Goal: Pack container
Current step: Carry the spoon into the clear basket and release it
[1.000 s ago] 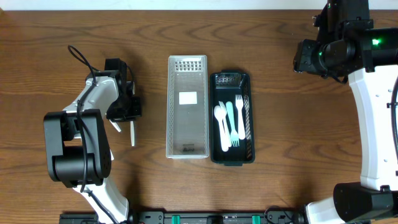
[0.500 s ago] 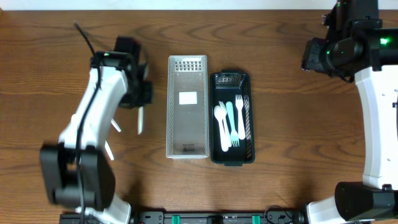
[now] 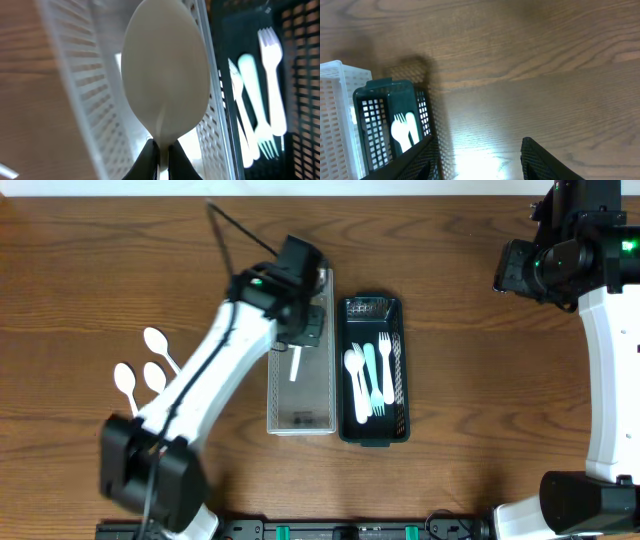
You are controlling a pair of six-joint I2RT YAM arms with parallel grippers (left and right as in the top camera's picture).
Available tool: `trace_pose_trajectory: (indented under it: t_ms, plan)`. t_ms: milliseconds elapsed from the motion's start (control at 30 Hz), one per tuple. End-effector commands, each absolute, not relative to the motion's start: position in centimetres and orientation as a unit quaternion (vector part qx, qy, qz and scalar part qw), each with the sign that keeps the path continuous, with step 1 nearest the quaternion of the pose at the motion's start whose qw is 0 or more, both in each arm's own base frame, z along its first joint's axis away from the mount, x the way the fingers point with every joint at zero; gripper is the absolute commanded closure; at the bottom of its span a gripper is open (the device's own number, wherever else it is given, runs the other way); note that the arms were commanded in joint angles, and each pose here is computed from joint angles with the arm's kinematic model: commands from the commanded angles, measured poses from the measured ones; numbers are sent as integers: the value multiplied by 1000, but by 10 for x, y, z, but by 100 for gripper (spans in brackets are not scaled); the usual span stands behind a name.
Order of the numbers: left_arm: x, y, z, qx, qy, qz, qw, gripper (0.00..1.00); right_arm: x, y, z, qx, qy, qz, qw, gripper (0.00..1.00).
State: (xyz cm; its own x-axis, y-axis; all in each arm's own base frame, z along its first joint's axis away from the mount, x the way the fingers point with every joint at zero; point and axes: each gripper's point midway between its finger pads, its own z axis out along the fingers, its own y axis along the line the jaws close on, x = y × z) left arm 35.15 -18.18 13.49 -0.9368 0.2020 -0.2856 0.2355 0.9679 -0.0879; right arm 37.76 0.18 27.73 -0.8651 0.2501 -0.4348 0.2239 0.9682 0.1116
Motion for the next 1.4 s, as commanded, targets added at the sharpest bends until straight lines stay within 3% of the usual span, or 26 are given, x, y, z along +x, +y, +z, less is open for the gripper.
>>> trace_pose_trajectory:
  t_ms: [0, 200, 233, 333, 400, 533, 667, 967, 1133, 1367]
  plan:
    - [347, -186, 94, 109, 989, -39, 91, 94, 378, -2, 280, 126, 964, 25, 233, 44]
    - [346, -181, 58, 105, 993, -21, 48, 93, 377, -2, 280, 124, 964, 24, 233, 44]
    - [347, -181, 58, 103, 993, -21, 49, 85, 377, -2, 280, 124, 964, 24, 233, 43]
    - [350, -178, 59, 99, 993, -23, 53, 45, 377, -2, 280, 120, 965, 23, 233, 43]
    - [351, -176, 60, 97, 994, -23, 54, 34, 377, -3, 280, 121, 965, 23, 233, 43]
    - [357, -169, 69, 90, 994, -23, 63, 33, 377, -5, 280, 119, 965, 21, 233, 40]
    - [370, -159, 108, 77, 991, -22, 111, 31, 377, -8, 280, 117, 965, 13, 234, 39]
    - [386, -63, 219, -33, 965, 36, 260, 14, 378, -9, 280, 118, 965, 11, 234, 37]
    - [387, 9, 213, -192, 950, 29, 245, 11, 377, -9, 279, 118, 965, 11, 233, 37]
    - [379, 75, 160, -355, 919, 27, 173, 7, 377, -9, 279, 119, 966, 11, 231, 37]
